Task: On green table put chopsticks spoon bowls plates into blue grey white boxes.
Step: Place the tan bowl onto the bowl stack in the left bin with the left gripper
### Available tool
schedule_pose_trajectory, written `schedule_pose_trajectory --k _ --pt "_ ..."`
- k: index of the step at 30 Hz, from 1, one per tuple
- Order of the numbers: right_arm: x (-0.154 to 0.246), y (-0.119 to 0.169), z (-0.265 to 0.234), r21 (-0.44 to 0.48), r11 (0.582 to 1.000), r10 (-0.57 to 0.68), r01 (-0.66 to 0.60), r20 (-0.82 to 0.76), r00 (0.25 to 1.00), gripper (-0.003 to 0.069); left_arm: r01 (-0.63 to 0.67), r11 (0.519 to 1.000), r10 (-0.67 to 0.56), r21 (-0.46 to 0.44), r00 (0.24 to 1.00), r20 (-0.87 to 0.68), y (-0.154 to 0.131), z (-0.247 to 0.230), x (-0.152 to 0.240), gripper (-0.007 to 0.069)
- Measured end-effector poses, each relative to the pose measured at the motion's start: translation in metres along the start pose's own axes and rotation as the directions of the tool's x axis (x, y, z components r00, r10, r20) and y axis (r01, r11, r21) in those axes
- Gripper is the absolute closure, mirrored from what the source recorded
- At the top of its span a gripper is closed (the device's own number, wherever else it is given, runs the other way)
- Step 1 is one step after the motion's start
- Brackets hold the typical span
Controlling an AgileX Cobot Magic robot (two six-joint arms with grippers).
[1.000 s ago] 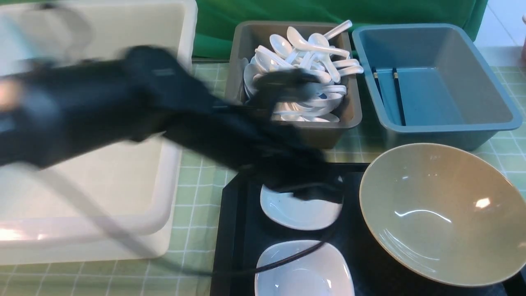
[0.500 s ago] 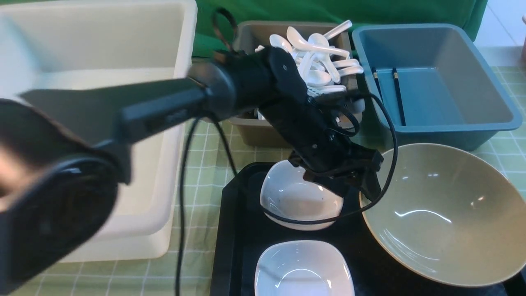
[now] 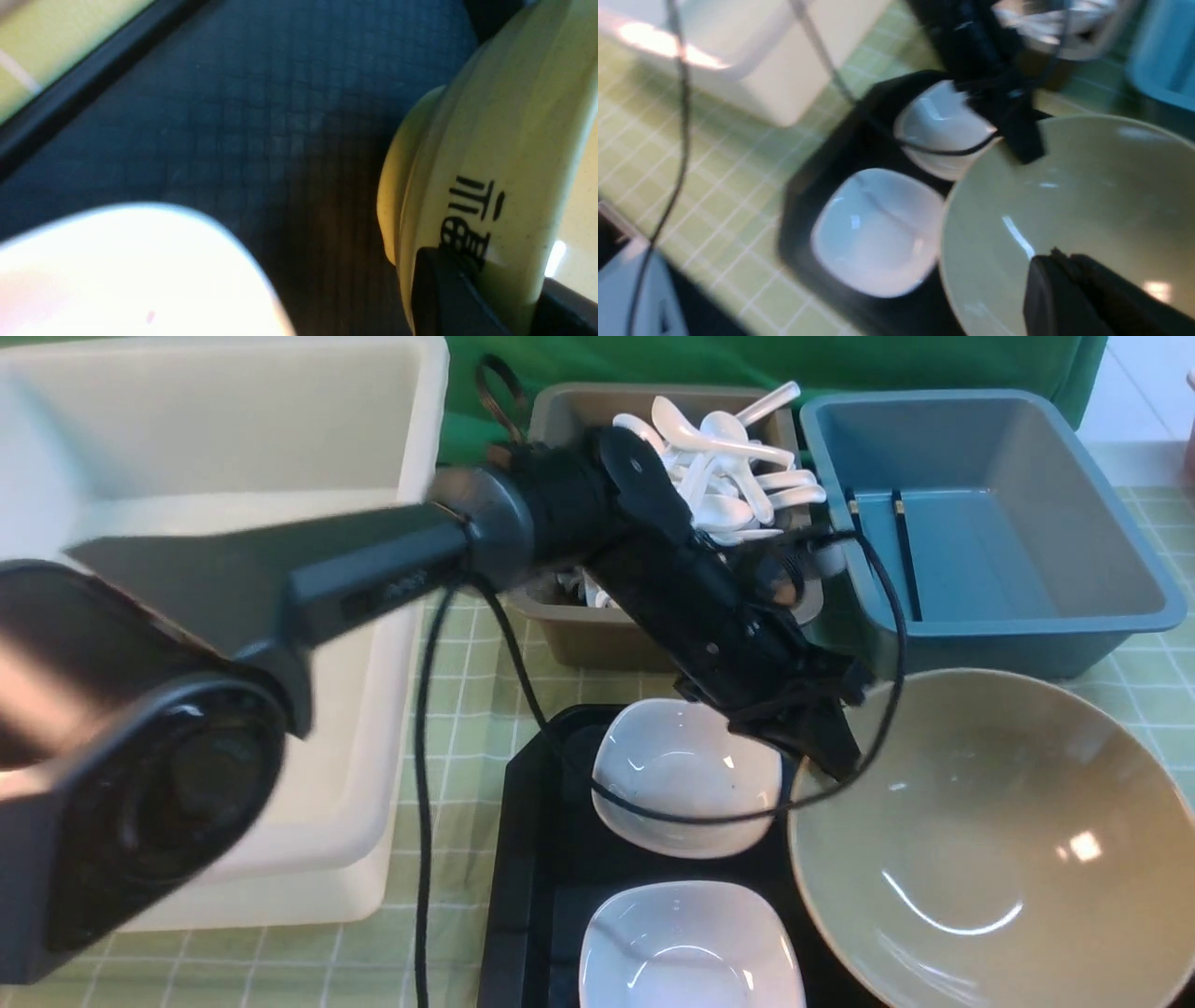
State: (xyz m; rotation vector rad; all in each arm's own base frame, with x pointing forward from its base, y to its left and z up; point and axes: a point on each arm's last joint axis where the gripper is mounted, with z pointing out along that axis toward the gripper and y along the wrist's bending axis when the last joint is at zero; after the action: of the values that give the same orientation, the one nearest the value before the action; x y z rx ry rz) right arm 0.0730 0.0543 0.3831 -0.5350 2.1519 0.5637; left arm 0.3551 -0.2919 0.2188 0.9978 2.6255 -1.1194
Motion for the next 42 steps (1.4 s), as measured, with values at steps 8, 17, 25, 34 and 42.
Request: schedule_pose_trajectory --k 8,17,25,34,42 --pt "-0.053 -0.004 0.022 -0.121 0.985 -0.121 0.120 0.003 0.993 0.0619 0.008 0.999 0.002 -0.045 0.979 0.203 -0.013 -0.135 0.005 0.0608" --pt "-0.097 -0.002 0.071 -0.381 0.910 -0.152 0.161 0.055 0.987 0.0605 0.327 0.925 -0.167 -0.196 0.811 0.561 0.009 -0.305 0.119 0.0608" --pt "-0.101 0.030 0.130 -0.539 0.817 -0.262 0.204 -0.032 0.965 0.0594 0.735 0.662 -0.437 -0.150 0.540 0.719 0.093 -0.348 0.244 0.0608" --pt "-0.118 0.036 0.147 -0.550 0.801 -0.292 0.236 -0.015 0.956 0.0582 0.799 0.508 -0.563 -0.323 0.592 0.577 0.108 -0.332 0.261 0.0608" --pt "-0.119 0.036 0.146 -0.551 0.800 -0.295 0.239 -0.014 0.955 0.0573 0.767 0.471 -0.591 -0.436 0.641 0.490 0.135 -0.304 0.242 0.0610"
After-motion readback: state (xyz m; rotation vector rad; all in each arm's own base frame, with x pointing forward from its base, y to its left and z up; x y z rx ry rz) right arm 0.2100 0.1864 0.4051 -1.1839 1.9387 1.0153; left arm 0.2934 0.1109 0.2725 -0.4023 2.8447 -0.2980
